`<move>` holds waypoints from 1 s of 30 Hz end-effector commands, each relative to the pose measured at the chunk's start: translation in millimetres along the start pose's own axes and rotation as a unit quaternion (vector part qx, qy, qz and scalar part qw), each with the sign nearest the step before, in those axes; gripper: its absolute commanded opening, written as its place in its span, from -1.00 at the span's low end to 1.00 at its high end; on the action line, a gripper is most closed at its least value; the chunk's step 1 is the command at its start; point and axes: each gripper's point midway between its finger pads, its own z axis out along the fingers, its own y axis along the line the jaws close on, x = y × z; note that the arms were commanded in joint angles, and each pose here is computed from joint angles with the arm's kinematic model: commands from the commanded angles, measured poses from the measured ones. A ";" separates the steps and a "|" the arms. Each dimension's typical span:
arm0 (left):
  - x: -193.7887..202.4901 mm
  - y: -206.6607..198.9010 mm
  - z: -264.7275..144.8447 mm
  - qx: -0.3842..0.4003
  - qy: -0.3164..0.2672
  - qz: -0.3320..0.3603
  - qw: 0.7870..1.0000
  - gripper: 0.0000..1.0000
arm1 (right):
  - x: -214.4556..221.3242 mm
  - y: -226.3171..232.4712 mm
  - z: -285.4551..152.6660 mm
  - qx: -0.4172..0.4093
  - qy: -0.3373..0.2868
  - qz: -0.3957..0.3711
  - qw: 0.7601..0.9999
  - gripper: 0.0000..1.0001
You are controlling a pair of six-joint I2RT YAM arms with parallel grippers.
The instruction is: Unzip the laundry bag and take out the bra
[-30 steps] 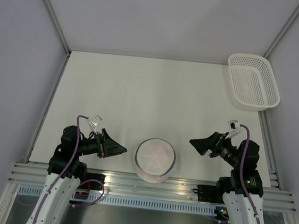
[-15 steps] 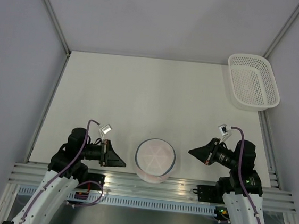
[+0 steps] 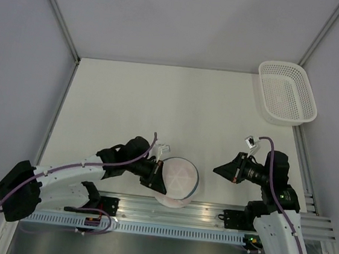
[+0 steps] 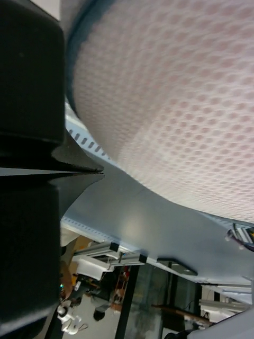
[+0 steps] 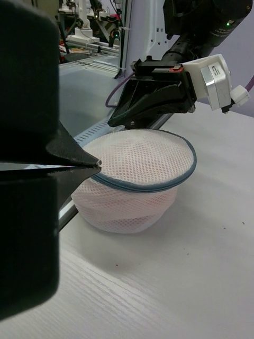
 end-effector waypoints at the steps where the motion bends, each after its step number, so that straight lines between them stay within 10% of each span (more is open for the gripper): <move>1: -49.9 1.1 14.8 -0.045 -0.081 0.060 0.994 -0.95 | -11.2 5.8 -3.9 0.010 -0.016 -0.029 0.999 -0.99; 16: -136.1 79.2 43.3 -0.256 -0.246 0.024 0.935 -0.96 | -11.7 -17.4 3.2 0.048 -0.021 -0.008 0.999 -0.99; 30: -239.6 93.4 29.9 -0.230 -0.321 0.031 0.918 -0.96 | -25.9 -47.7 6.7 0.115 -0.054 -0.008 0.992 -0.99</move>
